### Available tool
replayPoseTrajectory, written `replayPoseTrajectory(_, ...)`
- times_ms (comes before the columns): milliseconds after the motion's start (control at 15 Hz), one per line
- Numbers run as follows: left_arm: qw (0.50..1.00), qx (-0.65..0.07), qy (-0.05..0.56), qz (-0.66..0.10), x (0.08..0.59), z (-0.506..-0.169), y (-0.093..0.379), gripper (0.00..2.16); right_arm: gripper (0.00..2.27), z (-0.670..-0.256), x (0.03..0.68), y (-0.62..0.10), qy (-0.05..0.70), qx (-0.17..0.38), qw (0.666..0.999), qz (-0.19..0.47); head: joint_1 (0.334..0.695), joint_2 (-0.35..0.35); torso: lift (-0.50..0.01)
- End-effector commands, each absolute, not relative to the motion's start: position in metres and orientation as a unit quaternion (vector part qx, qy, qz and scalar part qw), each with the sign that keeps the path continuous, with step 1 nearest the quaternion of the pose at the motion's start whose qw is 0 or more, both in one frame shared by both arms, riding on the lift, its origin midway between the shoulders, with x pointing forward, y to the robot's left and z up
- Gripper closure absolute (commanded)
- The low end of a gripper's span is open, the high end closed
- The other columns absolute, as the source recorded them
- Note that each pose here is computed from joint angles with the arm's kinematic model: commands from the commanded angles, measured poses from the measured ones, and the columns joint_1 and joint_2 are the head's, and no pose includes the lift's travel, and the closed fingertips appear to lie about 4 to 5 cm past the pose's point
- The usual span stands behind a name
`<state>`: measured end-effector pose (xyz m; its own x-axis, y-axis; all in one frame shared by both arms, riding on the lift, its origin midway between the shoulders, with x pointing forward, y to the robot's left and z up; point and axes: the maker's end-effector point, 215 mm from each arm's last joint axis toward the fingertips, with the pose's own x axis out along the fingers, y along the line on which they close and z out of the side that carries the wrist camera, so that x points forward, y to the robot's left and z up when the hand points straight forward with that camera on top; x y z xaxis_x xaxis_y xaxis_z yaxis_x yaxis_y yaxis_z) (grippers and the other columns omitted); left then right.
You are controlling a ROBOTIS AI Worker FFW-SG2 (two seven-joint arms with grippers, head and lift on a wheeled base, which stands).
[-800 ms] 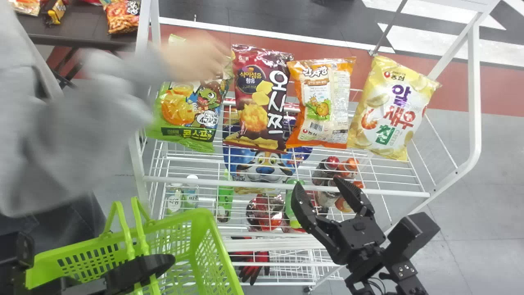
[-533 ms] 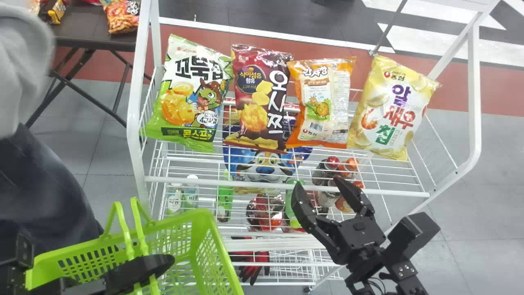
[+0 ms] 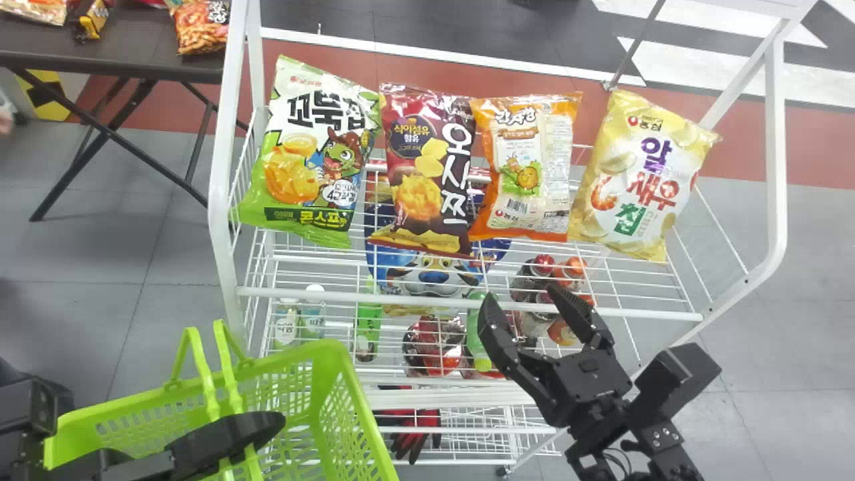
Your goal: Hold basket handle with left hand then pick Gamjakkang with right hand and place into basket
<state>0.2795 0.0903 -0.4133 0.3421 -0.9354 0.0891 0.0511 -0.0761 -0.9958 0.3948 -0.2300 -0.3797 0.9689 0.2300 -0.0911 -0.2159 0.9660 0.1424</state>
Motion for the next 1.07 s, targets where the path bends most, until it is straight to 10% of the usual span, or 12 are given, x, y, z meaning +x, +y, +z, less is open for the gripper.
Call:
replayPoseTrajectory(0,0.568,-0.590,0.375,-0.436,0.281,-0.413,0.090,2.15,0.09,-0.374,0.407,-0.236,0.049,0.064,0.991,0.107,0.695,-0.238,-0.017)
replayPoseTrajectory(1000,0.565,-0.586,0.387,-0.434,0.277,-0.414,0.092,2.15,0.04,-0.368,0.549,-0.310,0.116,0.096,0.988,0.044,0.695,-0.295,-0.017)
